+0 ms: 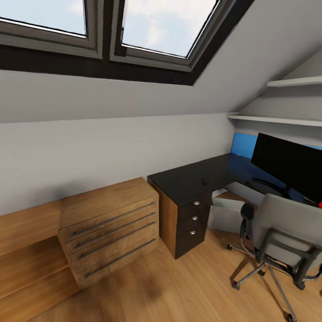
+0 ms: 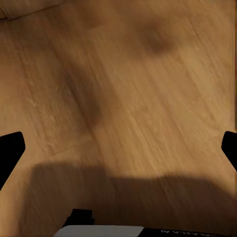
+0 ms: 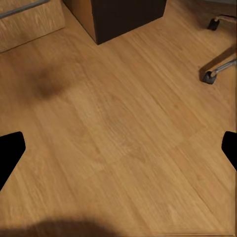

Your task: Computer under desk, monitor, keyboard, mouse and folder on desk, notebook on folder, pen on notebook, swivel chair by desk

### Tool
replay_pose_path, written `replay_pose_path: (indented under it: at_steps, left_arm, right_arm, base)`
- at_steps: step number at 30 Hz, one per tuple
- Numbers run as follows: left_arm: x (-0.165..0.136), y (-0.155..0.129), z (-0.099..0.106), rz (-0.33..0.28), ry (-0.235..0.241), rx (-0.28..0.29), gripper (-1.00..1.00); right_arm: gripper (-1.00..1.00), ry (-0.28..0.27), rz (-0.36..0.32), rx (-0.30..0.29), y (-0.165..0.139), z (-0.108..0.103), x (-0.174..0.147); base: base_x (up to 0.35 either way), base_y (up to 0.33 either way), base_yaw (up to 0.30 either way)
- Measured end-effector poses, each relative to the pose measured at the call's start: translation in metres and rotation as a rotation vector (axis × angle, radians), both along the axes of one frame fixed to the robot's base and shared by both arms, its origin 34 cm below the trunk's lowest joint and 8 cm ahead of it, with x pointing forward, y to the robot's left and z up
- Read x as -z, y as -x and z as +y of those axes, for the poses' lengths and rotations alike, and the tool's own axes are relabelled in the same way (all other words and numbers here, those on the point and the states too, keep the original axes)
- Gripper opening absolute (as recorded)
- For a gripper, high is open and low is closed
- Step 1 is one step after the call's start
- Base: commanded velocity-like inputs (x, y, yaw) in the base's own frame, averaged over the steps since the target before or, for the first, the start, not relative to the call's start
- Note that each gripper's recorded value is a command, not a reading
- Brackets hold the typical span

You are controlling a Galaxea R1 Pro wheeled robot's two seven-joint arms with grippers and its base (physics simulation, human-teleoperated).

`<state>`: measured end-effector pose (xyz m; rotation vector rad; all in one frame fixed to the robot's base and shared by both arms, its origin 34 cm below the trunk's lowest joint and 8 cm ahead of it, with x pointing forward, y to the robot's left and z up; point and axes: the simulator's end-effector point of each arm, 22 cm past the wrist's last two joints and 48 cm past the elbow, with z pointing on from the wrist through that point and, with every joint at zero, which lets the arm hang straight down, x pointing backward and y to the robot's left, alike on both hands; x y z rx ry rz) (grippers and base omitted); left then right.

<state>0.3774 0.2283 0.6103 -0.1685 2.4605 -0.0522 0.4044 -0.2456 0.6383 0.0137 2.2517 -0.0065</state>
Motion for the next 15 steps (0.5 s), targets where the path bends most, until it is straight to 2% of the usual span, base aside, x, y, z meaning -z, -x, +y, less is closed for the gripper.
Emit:
replay_pose_path:
  at_steps: [15]
  left_arm:
    - [0.0001, 0.0002, 0.0, 0.0, 0.0, 0.0, 1.0]
  right_arm:
    - [1.0, -0.008, -0.001, -0.006, 0.0003, 0.0045, -0.0001]
  base:
    - [0.0, 0.0, -0.017]
